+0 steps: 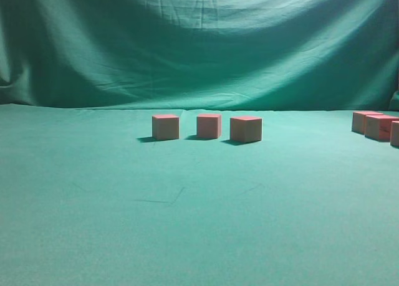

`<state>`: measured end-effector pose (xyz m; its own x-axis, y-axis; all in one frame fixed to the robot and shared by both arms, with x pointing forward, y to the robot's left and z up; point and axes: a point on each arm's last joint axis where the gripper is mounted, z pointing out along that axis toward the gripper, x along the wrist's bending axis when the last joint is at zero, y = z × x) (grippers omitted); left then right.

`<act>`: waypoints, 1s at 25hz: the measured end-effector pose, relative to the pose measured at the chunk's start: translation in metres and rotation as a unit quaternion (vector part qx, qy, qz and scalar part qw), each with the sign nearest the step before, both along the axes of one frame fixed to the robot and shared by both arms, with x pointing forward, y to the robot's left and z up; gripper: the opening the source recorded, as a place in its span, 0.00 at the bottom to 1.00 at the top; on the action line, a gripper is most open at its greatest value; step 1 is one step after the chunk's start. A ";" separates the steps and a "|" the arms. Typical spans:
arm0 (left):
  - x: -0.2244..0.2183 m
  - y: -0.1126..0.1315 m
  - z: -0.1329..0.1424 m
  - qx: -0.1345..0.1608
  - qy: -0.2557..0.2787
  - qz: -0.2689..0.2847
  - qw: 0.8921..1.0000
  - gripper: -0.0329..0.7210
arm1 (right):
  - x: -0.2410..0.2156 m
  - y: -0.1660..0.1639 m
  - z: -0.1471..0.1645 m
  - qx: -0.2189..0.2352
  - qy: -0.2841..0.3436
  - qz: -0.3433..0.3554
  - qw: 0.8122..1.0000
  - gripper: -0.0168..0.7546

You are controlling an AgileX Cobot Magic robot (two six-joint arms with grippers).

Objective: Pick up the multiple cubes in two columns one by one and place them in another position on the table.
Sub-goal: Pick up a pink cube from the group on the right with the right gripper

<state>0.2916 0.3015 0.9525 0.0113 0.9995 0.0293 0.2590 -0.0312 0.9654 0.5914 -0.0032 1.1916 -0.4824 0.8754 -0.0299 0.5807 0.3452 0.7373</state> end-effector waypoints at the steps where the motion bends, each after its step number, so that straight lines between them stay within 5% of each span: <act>1: 0.000 0.000 0.000 0.000 0.000 0.000 1.000 0.04 | -0.007 -0.006 0.010 0.004 -0.005 0.000 1.000 0.66; 4: 0.000 0.000 0.000 0.000 0.000 0.000 1.000 0.04 | -0.032 -0.032 0.042 0.006 -0.024 -0.006 1.000 0.66; 11: 0.000 0.000 0.000 0.000 0.000 0.000 1.000 0.04 | -0.085 -0.098 0.049 -0.057 -0.015 -0.061 0.996 0.66; 18: 0.000 0.000 0.000 0.000 0.000 0.000 1.000 0.04 | -0.121 -0.195 0.004 -0.085 0.060 -0.190 0.976 0.66; 25: 0.000 0.000 0.000 0.000 0.000 0.000 1.000 0.04 | -0.141 -0.280 -0.061 -0.122 0.155 -0.333 0.922 0.69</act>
